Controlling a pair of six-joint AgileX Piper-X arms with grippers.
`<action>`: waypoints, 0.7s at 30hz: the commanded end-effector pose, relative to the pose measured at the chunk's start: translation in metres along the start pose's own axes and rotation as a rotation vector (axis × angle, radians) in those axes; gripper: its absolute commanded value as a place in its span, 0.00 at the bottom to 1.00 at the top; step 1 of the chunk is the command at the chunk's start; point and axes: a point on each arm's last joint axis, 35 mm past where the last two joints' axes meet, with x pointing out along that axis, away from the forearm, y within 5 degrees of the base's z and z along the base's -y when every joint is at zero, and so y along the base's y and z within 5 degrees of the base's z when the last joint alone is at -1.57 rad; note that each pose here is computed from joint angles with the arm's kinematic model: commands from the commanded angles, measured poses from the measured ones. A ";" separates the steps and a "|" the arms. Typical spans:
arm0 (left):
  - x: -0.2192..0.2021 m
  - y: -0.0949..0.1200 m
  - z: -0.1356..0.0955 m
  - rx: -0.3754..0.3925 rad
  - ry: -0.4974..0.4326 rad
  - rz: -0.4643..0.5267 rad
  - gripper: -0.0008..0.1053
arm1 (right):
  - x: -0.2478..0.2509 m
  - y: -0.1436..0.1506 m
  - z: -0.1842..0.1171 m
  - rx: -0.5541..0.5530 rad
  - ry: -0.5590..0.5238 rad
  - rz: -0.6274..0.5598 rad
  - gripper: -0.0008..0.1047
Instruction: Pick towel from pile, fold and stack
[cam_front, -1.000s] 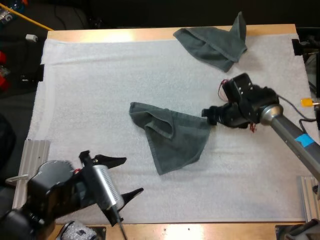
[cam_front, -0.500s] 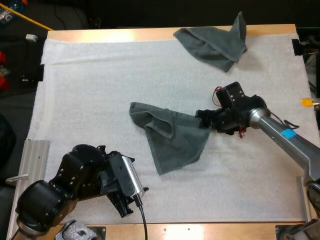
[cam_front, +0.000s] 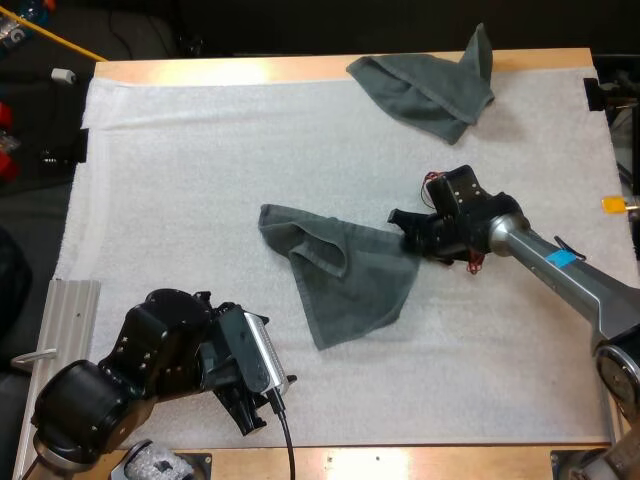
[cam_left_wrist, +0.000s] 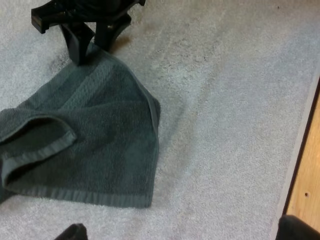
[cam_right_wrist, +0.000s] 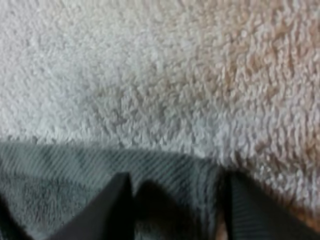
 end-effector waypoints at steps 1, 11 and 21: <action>-0.002 -0.001 0.000 0.013 -0.001 0.008 0.66 | 0.002 -0.002 0.001 0.013 -0.014 -0.020 0.32; 0.001 0.000 0.001 0.023 0.006 0.006 0.66 | -0.004 0.000 0.004 -0.045 -0.049 -0.028 0.01; 0.029 0.002 0.019 0.107 0.027 -0.070 0.66 | -0.057 0.011 0.007 -0.149 -0.147 -0.049 0.01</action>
